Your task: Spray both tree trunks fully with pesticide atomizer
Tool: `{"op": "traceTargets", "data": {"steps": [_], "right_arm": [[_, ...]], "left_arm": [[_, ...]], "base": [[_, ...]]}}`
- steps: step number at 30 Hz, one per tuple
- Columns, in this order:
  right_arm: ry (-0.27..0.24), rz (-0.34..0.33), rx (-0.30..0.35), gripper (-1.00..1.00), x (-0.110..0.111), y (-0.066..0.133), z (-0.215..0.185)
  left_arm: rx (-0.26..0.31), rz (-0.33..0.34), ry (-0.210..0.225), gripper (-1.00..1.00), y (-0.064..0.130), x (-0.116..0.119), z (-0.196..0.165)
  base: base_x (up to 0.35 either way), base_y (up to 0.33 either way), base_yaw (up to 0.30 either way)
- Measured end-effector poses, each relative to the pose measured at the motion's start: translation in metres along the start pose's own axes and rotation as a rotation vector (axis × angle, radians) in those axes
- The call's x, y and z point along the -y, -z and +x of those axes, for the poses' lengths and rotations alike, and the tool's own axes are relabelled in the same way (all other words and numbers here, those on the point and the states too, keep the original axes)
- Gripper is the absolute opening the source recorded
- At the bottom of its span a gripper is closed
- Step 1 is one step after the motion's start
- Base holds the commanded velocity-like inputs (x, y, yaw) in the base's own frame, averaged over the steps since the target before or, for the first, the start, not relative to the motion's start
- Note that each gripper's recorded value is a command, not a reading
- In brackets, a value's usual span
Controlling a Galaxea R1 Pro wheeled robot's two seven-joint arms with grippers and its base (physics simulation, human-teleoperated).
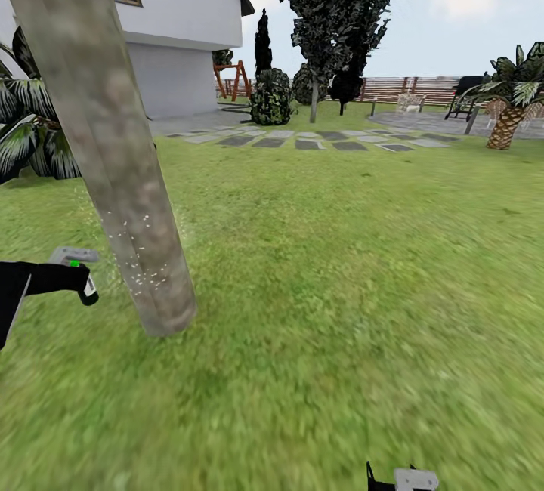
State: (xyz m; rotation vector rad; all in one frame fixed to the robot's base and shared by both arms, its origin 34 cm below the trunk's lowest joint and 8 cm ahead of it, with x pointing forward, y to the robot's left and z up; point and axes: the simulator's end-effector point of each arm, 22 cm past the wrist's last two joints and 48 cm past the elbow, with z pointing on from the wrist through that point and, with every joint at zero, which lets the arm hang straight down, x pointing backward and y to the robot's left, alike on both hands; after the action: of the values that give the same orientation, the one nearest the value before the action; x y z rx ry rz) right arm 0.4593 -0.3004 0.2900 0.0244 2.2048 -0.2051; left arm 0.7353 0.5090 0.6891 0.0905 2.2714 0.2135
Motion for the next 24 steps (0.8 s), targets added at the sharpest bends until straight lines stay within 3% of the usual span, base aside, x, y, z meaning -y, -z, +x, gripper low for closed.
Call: {"op": "traceTargets", "data": {"steps": [4, 10, 14, 24], "right_arm": [[0.001, 0.006, 0.04, 1.0, 0.007, -0.007, -0.017], [0.018, -0.007, 0.051, 1.0, 0.005, -0.008, -0.02], [0.024, 0.014, 0.052, 1.0, 0.019, -0.01, -0.02], [0.025, 0.015, 0.05, 1.0, 0.02, -0.009, -0.019]], "left_arm": [[0.03, 0.037, 0.019, -1.0, 0.01, 0.008, -0.029], [0.019, 0.051, 0.013, -1.0, 0.009, 0.012, -0.025], [0.017, 0.048, 0.012, -1.0, 0.009, 0.012, -0.024], [0.017, 0.042, 0.015, -1.0, 0.009, 0.01, -0.024]], "base": [[0.0, 0.0, 0.0], [0.0, -0.022, 0.0], [0.0, -0.251, 0.0], [0.0, -0.272, 0.0]]}}
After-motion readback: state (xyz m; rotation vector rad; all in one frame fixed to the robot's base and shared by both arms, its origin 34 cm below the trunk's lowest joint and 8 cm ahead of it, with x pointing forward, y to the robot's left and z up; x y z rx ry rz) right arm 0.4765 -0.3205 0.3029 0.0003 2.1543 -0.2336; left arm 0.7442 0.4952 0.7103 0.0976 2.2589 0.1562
